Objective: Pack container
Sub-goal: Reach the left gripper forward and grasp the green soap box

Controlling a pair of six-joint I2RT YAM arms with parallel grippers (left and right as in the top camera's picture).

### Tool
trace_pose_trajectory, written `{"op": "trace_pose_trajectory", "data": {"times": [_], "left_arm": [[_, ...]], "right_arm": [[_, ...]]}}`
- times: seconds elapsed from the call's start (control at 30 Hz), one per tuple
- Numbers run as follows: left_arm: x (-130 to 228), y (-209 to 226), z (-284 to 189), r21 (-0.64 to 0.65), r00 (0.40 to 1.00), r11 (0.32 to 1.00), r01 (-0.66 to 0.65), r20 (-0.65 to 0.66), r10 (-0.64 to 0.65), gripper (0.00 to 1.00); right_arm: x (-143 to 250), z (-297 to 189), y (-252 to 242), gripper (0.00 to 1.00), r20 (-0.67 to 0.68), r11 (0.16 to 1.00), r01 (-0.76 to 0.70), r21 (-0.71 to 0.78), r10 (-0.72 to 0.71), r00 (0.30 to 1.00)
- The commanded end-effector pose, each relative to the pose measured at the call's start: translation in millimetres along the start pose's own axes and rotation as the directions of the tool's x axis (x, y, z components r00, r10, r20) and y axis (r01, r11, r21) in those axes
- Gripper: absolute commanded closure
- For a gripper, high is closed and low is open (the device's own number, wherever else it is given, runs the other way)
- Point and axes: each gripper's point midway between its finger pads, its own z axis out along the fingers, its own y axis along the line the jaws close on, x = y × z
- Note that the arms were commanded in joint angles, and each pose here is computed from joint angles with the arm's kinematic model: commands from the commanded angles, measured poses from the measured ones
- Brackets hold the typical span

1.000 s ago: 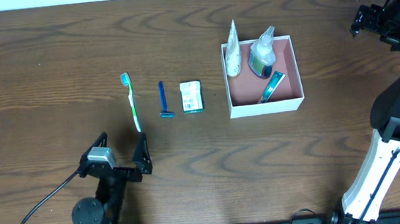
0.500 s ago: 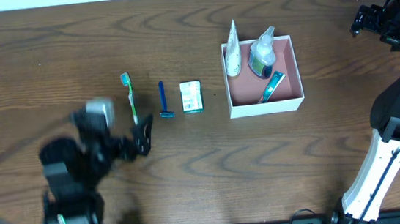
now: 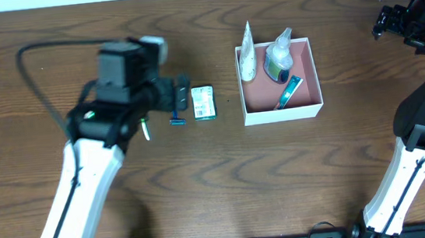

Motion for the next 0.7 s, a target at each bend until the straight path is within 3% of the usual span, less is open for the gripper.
{"op": "trace_pose_trajectory", "data": {"times": [0.0, 0.2, 0.33, 0.67], "left_arm": [[5, -1, 25, -0.074, 0.999, 0.997, -0.026, -0.044, 0.023, 0.02], [44, 12, 78, -0.182, 0.973, 0.979, 0.094, -0.193, -0.129, 0.02], [61, 16, 104, -0.2, 0.955, 0.976, 0.09, -0.262, -0.142, 0.02], [43, 10, 119, -0.205, 0.918, 0.975, 0.087, -0.363, -0.158, 0.02]], "right_arm": [[0, 0, 0, 0.01, 0.001, 1.0, -0.013, 0.009, 0.013, 1.0], [0, 1, 0, 0.01, 0.001, 1.0, -0.013, 0.01, 0.013, 1.0], [0, 1, 0, 0.01, 0.001, 1.0, -0.013, 0.01, 0.013, 1.0], [0, 1, 0, 0.01, 0.001, 1.0, -0.013, 0.01, 0.013, 1.0]]}}
